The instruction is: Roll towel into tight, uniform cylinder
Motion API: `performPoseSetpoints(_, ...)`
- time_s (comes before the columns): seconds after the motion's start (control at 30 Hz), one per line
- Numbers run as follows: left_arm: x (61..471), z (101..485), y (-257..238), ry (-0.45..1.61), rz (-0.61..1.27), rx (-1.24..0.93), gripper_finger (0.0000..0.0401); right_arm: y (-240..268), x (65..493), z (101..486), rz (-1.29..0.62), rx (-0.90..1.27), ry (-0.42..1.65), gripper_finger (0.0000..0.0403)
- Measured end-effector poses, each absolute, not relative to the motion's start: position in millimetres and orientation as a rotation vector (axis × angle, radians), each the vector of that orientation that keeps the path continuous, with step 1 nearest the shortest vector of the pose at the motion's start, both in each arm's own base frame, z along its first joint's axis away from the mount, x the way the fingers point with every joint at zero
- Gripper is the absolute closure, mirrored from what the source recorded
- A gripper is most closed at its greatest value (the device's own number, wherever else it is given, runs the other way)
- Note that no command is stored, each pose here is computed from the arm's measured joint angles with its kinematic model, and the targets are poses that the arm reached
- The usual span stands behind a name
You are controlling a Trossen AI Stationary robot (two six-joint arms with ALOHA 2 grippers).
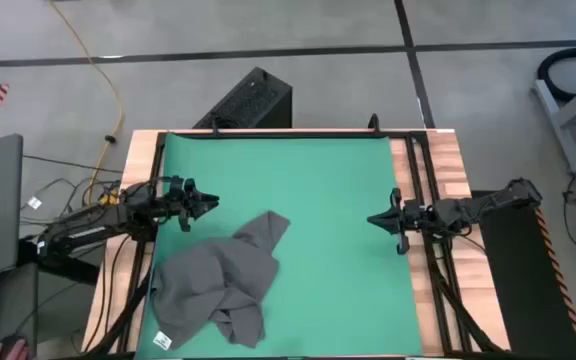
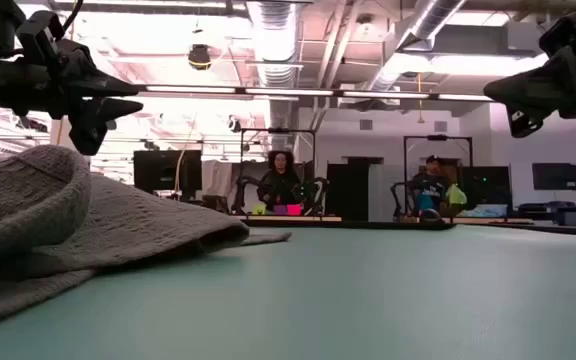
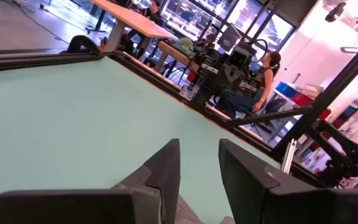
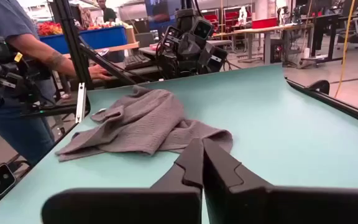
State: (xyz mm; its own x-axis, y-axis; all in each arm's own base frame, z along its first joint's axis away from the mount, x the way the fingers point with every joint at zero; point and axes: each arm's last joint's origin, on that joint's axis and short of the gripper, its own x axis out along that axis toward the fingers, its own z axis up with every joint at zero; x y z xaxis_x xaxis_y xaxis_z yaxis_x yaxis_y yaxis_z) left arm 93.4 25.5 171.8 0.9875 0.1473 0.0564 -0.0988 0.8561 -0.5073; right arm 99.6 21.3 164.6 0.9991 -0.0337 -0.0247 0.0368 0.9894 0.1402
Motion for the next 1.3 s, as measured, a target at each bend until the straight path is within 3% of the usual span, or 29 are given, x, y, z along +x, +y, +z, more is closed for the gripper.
performPoseSetpoints(1.1, 93.4, 171.7, 25.6, -0.094, 0.13, -0.528, 0.0301, 21.3, 99.6, 164.5, -0.035, 0.141, 0.022, 0.0382)
performPoseSetpoints(1.3, 91.0, 170.7, 33.6, -0.086, 0.433, -0.177, 0.0301, 21.3, 99.7, 164.5, -0.036, 0.141, 0.023, 0.0382)
